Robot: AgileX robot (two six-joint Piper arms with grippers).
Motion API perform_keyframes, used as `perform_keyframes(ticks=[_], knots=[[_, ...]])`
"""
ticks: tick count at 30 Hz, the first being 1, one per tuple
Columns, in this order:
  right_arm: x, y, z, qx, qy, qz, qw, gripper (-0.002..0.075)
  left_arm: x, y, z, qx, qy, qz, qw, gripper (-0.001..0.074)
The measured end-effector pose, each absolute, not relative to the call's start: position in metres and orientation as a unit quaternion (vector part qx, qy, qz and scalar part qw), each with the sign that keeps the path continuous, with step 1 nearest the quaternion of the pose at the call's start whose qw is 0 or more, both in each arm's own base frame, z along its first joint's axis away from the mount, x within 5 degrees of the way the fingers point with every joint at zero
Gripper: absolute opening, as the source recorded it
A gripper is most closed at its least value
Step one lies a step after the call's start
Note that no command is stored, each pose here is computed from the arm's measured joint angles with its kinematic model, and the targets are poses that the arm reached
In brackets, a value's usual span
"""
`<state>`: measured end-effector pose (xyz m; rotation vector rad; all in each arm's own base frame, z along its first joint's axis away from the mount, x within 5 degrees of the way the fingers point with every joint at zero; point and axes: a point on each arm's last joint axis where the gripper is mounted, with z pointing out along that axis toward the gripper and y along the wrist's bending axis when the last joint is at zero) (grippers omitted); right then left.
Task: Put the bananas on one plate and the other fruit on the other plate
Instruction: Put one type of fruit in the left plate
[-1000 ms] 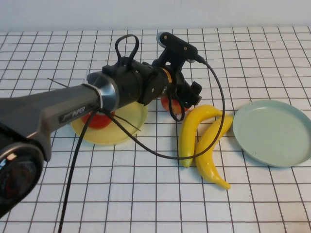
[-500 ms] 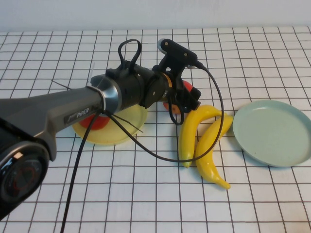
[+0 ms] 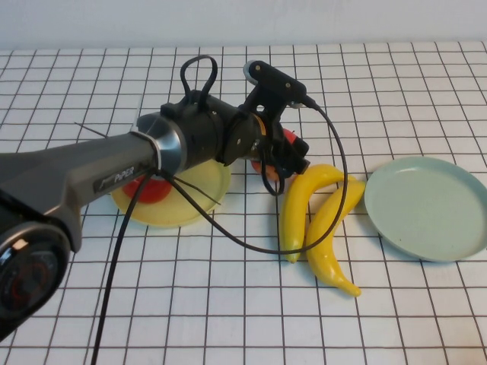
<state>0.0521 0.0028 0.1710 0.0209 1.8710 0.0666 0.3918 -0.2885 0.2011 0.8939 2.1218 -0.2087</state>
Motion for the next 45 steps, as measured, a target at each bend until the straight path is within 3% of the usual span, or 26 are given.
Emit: perform_keyframes(ticks=[7, 13, 19, 25, 29, 37, 45], knots=[[0.052, 0.003, 0.171, 0.009, 0.805, 0.029, 0.593, -0.0016, 0.387, -0.276, 0.230, 0.371, 0.833, -0.053, 0.408, 0.0571], [0.052, 0.003, 0.171, 0.009, 0.805, 0.029, 0.593, -0.0016, 0.380, -0.224, 0.291, 0.343, 0.852, -0.001, 0.395, 0.0571], [0.052, 0.003, 0.171, 0.009, 0.805, 0.029, 0.593, -0.0016, 0.392, -0.175, 0.278, 0.283, 0.899, -0.003, 0.334, 0.0570], [0.052, 0.003, 0.171, 0.009, 0.805, 0.029, 0.593, -0.0016, 0.394, -0.175, 0.245, 0.300, 0.894, -0.046, 0.329, 0.0579], [0.052, 0.003, 0.171, 0.009, 0.805, 0.029, 0.593, -0.0016, 0.396, -0.178, 0.224, 0.302, 0.900, -0.056, 0.310, 0.0660], [0.052, 0.003, 0.171, 0.009, 0.805, 0.029, 0.593, -0.0016, 0.395, -0.183, 0.225, 0.311, 0.893, -0.082, 0.316, 0.0668], [0.052, 0.003, 0.171, 0.009, 0.805, 0.029, 0.593, -0.0016, 0.388, -0.184, 0.252, 0.333, 0.871, -0.096, 0.348, 0.0668]])
